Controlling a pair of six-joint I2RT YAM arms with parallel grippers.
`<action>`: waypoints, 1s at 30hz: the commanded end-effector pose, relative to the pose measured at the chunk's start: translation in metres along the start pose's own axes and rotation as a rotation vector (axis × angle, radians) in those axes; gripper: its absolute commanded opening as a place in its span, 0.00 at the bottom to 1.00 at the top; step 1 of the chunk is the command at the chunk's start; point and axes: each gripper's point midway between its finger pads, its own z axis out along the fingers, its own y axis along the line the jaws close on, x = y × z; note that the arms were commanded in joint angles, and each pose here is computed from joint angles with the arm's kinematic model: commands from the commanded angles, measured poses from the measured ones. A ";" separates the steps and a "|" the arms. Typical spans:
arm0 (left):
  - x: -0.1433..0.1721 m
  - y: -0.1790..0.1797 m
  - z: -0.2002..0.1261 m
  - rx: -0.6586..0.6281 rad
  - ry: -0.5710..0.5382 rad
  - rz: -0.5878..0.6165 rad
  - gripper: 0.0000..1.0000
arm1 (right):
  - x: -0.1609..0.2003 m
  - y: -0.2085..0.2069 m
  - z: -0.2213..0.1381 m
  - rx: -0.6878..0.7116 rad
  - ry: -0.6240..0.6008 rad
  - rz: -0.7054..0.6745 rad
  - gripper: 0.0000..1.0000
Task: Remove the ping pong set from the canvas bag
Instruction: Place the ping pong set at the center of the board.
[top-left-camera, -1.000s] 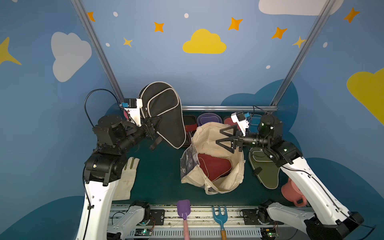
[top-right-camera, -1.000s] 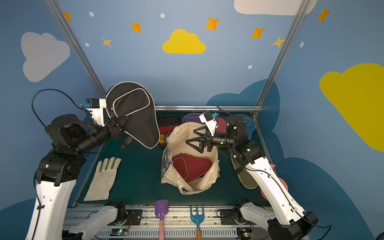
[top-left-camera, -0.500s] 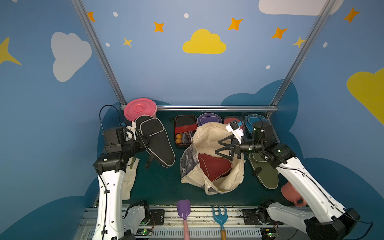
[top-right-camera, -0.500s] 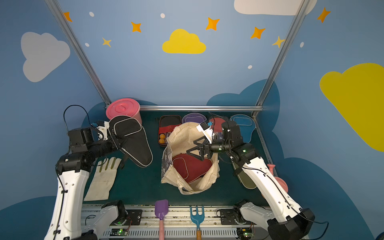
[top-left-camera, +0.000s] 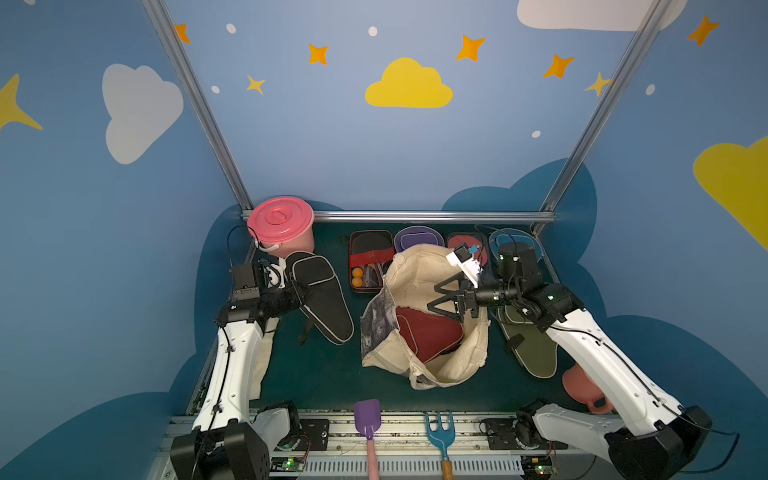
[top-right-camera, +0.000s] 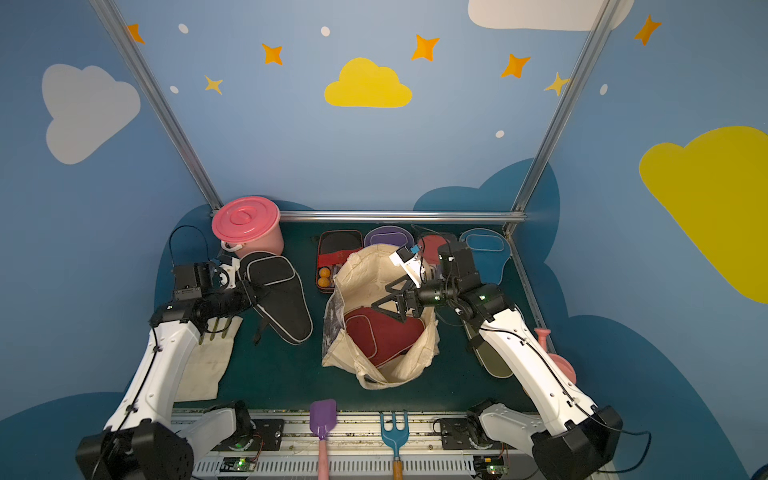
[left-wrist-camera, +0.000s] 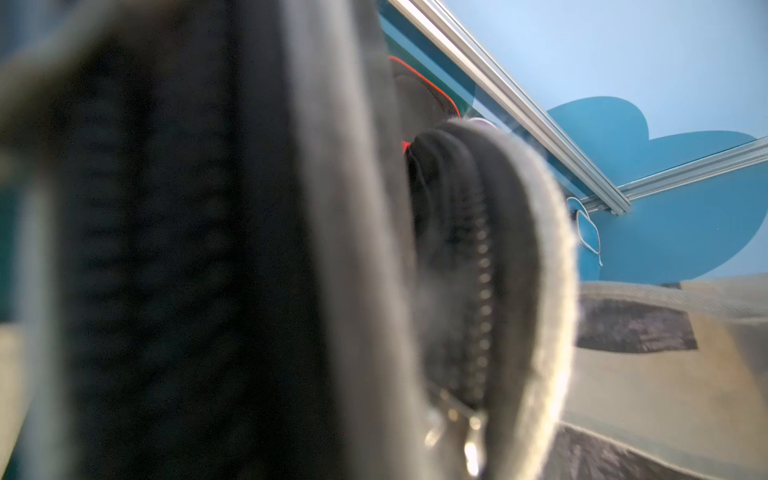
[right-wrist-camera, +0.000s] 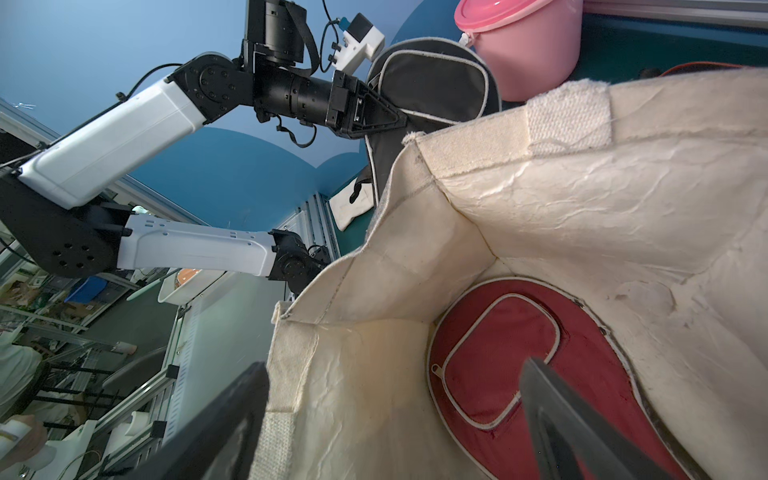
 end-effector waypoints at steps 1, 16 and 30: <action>-0.030 -0.011 0.004 0.057 -0.085 0.086 0.04 | 0.001 0.004 0.001 -0.022 0.009 -0.007 0.92; -0.032 0.027 0.060 -0.003 0.063 -0.030 0.04 | 0.004 0.004 0.004 -0.041 0.008 -0.012 0.92; -0.021 0.067 0.103 -0.083 0.139 -0.116 0.14 | 0.008 0.007 0.002 -0.052 0.012 -0.020 0.92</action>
